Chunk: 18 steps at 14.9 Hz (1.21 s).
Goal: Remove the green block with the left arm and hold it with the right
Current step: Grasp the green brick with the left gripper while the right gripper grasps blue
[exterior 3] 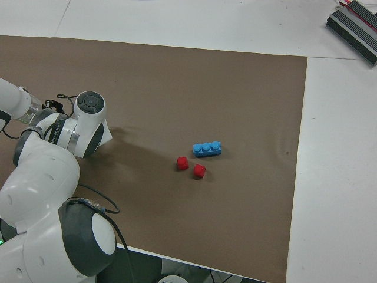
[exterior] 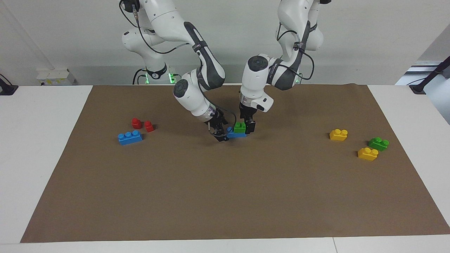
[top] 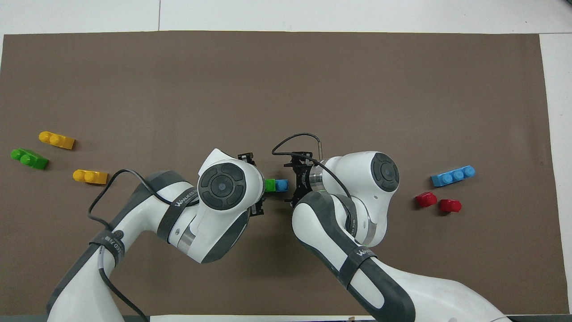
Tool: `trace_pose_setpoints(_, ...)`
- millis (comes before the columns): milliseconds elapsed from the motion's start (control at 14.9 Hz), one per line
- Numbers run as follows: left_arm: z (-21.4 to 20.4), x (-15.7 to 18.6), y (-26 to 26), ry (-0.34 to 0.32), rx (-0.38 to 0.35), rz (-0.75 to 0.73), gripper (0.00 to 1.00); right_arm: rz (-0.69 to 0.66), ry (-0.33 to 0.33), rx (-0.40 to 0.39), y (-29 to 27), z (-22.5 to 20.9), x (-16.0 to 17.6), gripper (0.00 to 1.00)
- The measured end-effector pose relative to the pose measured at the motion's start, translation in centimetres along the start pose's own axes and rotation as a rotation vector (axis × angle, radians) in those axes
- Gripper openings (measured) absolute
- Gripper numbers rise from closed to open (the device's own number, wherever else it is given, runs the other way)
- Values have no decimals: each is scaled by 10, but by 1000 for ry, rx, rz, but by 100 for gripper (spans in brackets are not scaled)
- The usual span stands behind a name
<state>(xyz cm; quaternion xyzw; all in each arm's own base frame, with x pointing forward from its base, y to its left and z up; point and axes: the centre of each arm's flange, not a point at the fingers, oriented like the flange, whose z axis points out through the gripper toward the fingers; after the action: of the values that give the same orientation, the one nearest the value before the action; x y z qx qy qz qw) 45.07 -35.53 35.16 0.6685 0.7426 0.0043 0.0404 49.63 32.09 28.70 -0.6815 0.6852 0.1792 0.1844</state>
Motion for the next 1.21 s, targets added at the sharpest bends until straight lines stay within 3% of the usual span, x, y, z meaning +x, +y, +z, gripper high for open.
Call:
trace_pose_setpoints(673, 5, -5, 5, 14, -26, 18, 100, -9, 17, -14, 7, 18, -1, 100)
trace_pose_setpoints(740, 5, -5, 5, 17, -29, 22, 100, -9, 17, -13, 7, 18, -1, 93)
trace_pose_setpoints(874, 5, -5, 6, 21, -33, 27, 100, -9, 18, -5, 6, 18, -1, 89)
trace_pose_setpoints(942, 5, -5, 6, 21, -33, 28, 100, -9, 18, 0, 6, 17, -1, 81)
trace_pose_setpoints(1076, 6, -5, 6, 21, -33, 28, 100, -9, 19, 3, 5, 17, 0, 77)
trace_pose_setpoints(1211, 6, -5, 6, 21, -32, 28, 100, -8, 18, 3, 5, 17, 0, 61)
